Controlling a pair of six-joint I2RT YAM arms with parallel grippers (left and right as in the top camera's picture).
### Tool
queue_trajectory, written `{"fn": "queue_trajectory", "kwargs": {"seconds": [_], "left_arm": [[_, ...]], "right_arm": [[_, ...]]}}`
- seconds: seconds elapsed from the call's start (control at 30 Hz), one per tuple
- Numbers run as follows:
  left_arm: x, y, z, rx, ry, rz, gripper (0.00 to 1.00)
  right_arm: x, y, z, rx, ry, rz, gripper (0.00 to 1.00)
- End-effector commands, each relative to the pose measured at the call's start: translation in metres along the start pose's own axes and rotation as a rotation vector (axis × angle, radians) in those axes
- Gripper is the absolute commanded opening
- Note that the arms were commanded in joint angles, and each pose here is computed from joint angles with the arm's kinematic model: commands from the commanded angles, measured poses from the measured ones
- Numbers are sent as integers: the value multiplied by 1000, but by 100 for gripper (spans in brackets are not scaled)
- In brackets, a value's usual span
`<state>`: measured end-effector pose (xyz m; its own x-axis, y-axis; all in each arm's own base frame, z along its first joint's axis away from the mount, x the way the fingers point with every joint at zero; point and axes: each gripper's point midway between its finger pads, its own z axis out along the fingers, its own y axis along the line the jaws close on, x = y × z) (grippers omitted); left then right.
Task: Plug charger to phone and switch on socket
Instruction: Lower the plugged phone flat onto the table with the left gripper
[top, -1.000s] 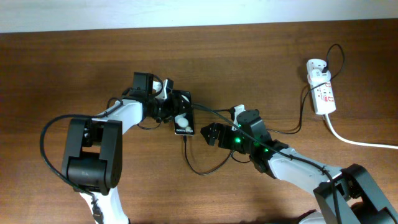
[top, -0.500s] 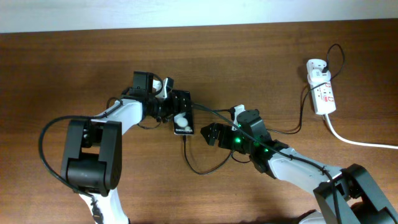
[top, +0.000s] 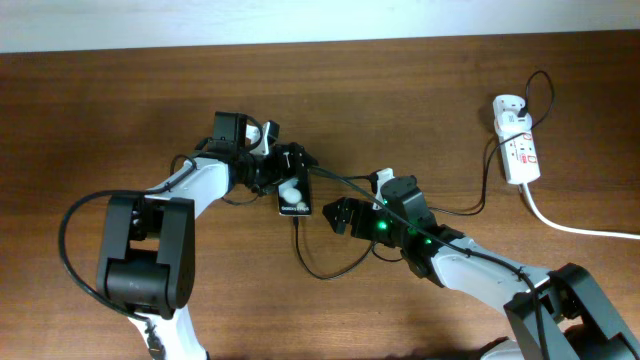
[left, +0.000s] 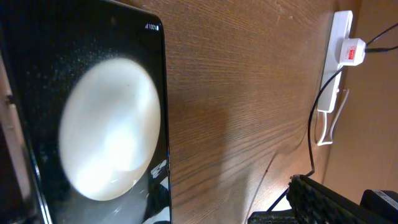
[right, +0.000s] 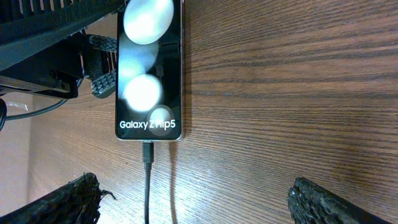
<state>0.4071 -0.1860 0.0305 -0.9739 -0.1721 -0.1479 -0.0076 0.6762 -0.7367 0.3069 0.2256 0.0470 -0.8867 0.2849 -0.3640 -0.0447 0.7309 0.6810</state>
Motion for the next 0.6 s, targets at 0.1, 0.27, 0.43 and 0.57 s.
{"fn": "queue_trajectory", "kwargs": {"seconds": [0.1,0.27,0.43,0.57], "left_arm": [[6,27,5,-98,1,-14,99],[3,42,3,-182,-24,-23,99],[-1,49,1,-224,-44,-21,99],[-2,53,0,-246,-54,-21,99]], "right_arm": [[-3,5,-3,-19,-6,-15,99],[-3,5,-3,-19,-6,-15,99],[-3,5,-3,-19,-6,-15,99],[-3,5,-3,-19,-6,-15,99]]}}
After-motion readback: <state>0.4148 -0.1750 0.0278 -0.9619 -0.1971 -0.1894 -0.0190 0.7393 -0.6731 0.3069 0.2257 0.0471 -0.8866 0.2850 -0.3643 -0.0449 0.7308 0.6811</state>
